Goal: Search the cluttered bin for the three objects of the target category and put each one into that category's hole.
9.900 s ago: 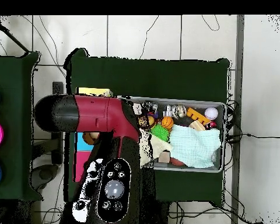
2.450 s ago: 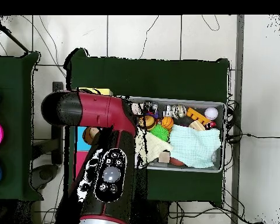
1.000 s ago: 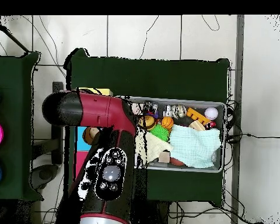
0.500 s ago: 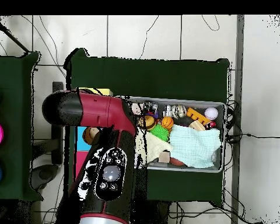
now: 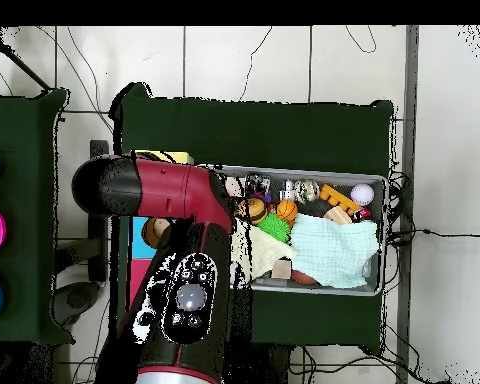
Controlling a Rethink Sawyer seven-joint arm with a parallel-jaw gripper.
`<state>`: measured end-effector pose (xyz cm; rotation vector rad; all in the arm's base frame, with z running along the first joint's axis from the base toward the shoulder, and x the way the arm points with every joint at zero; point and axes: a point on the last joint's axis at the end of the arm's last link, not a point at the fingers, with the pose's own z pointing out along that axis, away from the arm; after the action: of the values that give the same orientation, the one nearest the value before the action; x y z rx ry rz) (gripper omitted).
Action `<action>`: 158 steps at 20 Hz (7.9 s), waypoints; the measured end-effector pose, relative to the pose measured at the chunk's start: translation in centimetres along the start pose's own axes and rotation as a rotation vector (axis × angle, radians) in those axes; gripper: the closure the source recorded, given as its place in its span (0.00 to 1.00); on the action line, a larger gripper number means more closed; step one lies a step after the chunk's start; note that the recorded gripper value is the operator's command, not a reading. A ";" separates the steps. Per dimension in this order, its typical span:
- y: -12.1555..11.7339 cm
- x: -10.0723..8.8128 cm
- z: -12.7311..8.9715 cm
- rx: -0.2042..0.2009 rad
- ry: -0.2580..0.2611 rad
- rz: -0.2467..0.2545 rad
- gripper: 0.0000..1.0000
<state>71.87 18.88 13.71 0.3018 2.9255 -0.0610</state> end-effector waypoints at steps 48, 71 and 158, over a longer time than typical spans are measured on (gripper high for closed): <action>2.7 3.1 5.0 0.013 -0.035 -0.057 1.00; -0.1 2.0 1.0 0.006 -0.054 -0.003 1.00; 1.7 6.4 0.5 0.001 0.003 -0.009 1.00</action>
<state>66.15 21.77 11.90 0.2887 2.9297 -0.0635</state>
